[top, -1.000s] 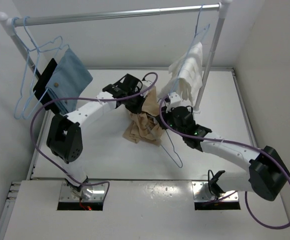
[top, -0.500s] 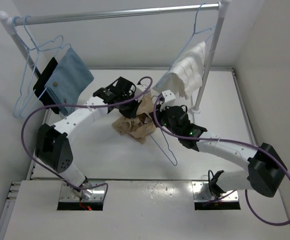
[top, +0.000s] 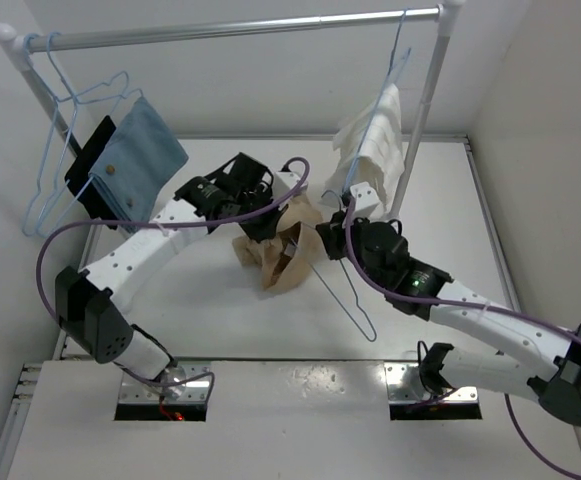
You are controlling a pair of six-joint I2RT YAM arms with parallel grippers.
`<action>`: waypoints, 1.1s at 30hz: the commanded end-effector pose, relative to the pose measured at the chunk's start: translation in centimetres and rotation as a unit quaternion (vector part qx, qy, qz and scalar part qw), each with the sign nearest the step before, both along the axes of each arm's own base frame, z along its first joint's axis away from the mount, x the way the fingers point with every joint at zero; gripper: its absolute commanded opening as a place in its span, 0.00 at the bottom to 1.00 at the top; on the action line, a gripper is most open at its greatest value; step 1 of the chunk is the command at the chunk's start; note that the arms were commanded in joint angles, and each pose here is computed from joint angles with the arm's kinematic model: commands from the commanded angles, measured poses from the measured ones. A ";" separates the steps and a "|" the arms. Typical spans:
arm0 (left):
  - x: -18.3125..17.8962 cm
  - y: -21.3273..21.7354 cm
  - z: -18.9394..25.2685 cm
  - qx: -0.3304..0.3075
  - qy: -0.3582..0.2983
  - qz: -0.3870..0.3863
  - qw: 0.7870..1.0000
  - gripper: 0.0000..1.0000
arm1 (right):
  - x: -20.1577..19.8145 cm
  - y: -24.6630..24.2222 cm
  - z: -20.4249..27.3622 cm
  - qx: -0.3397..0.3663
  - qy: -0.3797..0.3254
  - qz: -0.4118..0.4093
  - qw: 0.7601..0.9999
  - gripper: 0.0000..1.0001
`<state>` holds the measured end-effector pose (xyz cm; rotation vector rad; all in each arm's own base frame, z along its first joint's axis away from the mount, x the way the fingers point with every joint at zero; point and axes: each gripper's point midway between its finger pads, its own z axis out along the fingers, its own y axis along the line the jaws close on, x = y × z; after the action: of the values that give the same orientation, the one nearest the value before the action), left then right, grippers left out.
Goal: Place the t-shirt on the hanger
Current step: Place tshirt on hanger
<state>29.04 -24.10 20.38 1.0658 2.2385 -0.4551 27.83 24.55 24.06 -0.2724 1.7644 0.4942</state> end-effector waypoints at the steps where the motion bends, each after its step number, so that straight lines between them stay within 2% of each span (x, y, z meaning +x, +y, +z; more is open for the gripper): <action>1: -3.2 -0.6 4.2 -0.026 -0.020 -0.062 0.998 0.02 | 0.5 -0.2 3.4 0.022 -0.031 -0.029 0.999 0.00; 8: -8.6 -1.5 8.4 -0.055 -0.045 -0.181 0.981 0.02 | 0.8 3.0 7.0 0.041 -0.070 -0.002 0.997 0.00; 9: -9.6 -1.8 8.4 -0.059 -0.046 -0.203 0.976 0.02 | 0.6 3.9 8.3 0.052 -0.083 0.006 0.995 0.00; 13: -12.0 -0.9 7.0 -0.045 -0.048 -0.237 0.969 0.03 | 0.4 5.6 8.8 0.038 -0.093 0.016 0.995 0.00; 18: -13.2 0.4 6.3 -0.033 -0.063 -0.255 0.964 0.17 | 0.4 5.2 8.2 0.009 -0.087 -0.004 0.996 0.00; 19: -13.3 0.6 6.0 -0.029 -0.068 -0.263 0.962 0.29 | 0.0 5.5 7.7 0.005 -0.084 0.002 0.996 0.00; 20: -13.6 0.9 6.0 -0.028 -0.074 -0.268 0.960 0.35 | -0.6 5.7 7.0 0.002 -0.081 0.013 0.997 0.00; 23: -12.3 1.4 6.0 -0.016 -0.109 -0.244 0.964 0.39 | -1.1 5.8 5.2 0.000 -0.080 0.020 0.997 0.00; 24: -11.0 2.3 6.0 0.001 -0.128 -0.212 0.969 0.39 | -1.4 6.0 4.7 0.004 -0.076 0.024 0.997 0.00; 27: -8.3 3.8 6.9 -0.011 -0.180 -0.124 0.976 0.47 | -2.3 6.3 2.9 0.015 -0.062 0.032 0.997 0.00; 28: -6.3 4.4 8.3 -0.014 -0.228 -0.068 0.971 0.55 | -2.3 6.0 2.4 0.014 -0.058 0.024 0.998 0.00; 29: -5.2 5.6 7.3 -0.004 -0.236 -0.027 0.971 0.72 | -2.5 5.9 1.5 0.009 -0.052 0.021 0.998 0.00; 31: -4.2 7.0 7.3 -0.001 -0.266 0.018 0.964 0.80 | -2.8 5.7 1.0 0.009 -0.047 0.018 0.999 0.00; 33: -3.8 7.3 4.1 0.025 -0.248 0.013 0.968 0.83 | -3.0 5.5 0.0 0.003 -0.041 0.011 0.999 0.00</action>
<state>22.30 -17.73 24.36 1.1931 1.8368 -0.2155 24.69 30.09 21.05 -0.4320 1.7596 0.4318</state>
